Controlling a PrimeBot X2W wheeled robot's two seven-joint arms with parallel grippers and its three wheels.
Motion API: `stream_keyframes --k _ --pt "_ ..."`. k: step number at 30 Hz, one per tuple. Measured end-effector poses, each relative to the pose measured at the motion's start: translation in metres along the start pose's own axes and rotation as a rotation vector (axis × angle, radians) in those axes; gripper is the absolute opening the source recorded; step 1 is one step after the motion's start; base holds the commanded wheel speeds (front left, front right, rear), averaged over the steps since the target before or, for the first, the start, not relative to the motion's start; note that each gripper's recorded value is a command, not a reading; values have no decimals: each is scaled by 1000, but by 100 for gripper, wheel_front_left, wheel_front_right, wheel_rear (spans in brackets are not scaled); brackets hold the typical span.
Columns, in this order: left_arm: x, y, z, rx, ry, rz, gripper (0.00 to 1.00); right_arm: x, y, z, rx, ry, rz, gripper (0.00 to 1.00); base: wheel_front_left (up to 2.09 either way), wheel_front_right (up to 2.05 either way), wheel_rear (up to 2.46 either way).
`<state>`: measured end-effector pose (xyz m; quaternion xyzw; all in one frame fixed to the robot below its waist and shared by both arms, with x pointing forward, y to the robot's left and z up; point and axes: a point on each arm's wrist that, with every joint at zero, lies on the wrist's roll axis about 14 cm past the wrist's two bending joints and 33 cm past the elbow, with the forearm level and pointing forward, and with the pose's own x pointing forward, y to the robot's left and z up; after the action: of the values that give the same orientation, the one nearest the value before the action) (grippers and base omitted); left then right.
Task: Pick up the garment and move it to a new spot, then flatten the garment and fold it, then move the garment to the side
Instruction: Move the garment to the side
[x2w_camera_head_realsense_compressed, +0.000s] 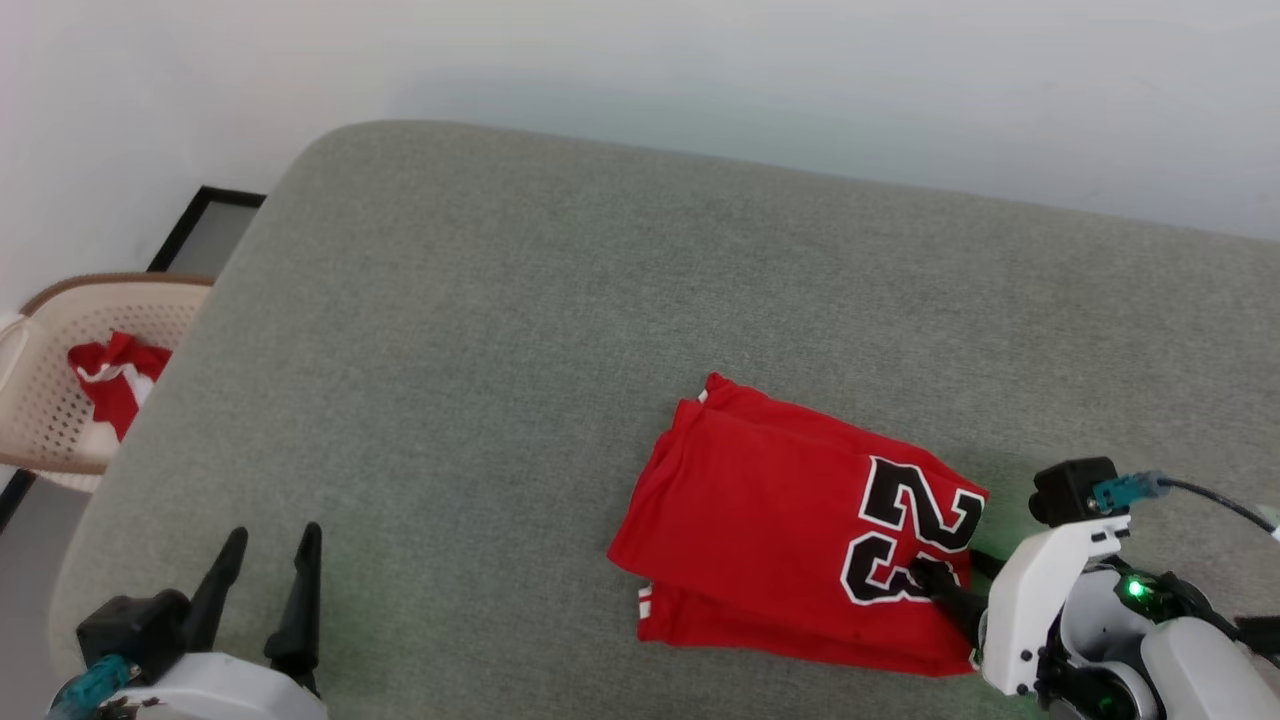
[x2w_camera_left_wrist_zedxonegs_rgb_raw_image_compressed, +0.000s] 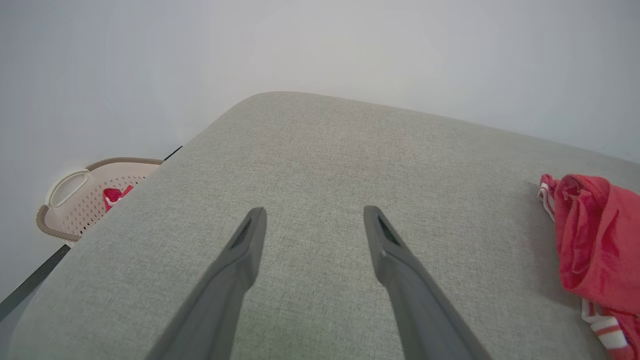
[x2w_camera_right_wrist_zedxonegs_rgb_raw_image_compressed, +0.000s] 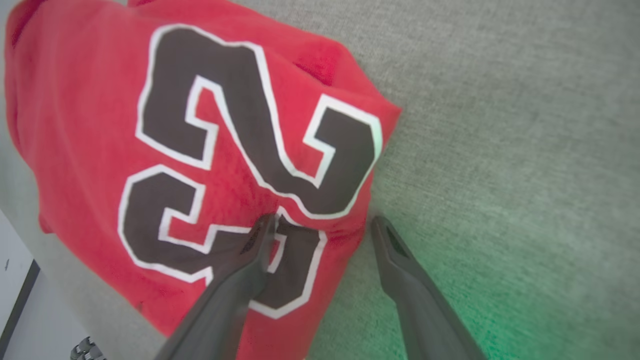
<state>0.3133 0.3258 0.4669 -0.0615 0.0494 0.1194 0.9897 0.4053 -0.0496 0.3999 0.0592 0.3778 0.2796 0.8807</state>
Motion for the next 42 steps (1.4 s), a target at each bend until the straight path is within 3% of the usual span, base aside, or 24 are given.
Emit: stream_keyframes --k 3,4,5,18,29,42 --pt "0 2 -3 0 8 9 100 7 5 0 11 32 14 100 0 0 0" --pt "1 2 -3 0 9 8 100 9 5 0 11 39 18 36 0 0 0" --pt "1 2 -3 -1 9 9 100 10 7 0 14 45 23 0 0 0 0" --pt "15 -6 1 5 -3 -17 100 1 -3 23 -4 11 1 0 0 0 0" --pt "45 -44 9 26 -26 -131 100 -48 -78 63 -49 -62 -199 0 0 0 0" --pt "96 -129 12 31 -43 -353 100 -126 -169 94 -64 -135 -469 0 0 0 0"
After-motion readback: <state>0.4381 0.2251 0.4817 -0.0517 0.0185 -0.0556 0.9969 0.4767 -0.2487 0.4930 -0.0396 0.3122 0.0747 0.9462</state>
